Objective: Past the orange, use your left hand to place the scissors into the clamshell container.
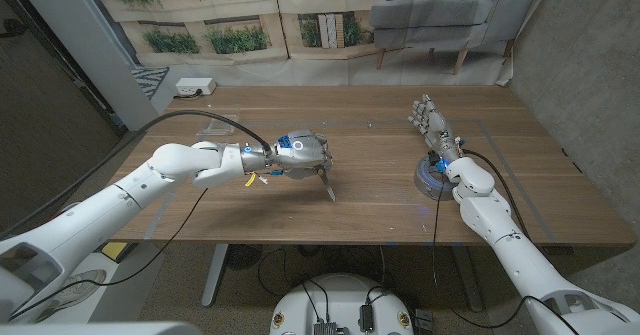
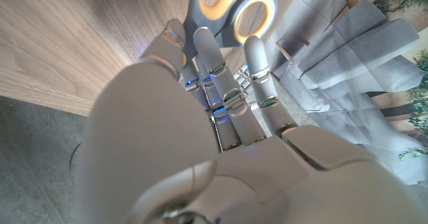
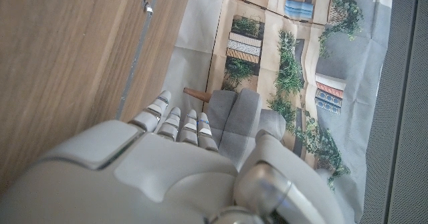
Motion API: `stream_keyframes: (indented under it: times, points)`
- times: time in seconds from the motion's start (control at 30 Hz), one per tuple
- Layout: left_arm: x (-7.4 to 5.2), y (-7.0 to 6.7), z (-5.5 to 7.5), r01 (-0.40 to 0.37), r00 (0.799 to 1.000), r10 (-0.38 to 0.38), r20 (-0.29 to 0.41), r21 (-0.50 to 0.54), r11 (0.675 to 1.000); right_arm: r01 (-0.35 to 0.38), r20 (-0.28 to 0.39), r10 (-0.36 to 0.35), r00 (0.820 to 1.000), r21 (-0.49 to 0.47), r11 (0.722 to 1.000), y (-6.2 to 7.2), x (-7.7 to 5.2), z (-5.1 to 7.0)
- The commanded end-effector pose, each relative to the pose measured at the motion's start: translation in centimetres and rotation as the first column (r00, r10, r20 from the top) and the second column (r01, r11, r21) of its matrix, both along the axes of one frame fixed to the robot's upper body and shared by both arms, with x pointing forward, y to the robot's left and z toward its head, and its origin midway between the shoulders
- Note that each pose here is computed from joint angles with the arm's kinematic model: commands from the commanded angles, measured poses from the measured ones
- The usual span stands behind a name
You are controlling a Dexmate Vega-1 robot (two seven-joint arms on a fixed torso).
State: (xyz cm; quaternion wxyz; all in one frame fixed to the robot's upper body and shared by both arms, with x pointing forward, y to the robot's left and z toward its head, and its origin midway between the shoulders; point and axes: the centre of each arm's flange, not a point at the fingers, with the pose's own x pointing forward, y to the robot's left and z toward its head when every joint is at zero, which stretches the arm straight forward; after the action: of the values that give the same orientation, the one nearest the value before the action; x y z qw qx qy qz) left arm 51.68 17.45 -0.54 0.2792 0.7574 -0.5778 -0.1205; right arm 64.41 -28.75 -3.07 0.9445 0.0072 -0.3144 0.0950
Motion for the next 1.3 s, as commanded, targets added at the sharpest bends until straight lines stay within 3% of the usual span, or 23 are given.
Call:
stream_keyframes:
  times: [0.03, 1.3]
  points:
    - [-0.7, 1.2, 1.0, -0.014, 0.999, 0.017, 0.042, -0.068, 0.998, -0.009, 0.005, 0.009, 1.000, -0.014, 1.000, 0.5, 0.0, 0.3]
    - [-1.0, 4.3, 3.3, -0.100, 0.985, 0.127, 0.117, -0.214, 0.972, -0.027, 0.014, 0.028, 1.000, -0.045, 0.999, 1.7, 0.5, 1.2]
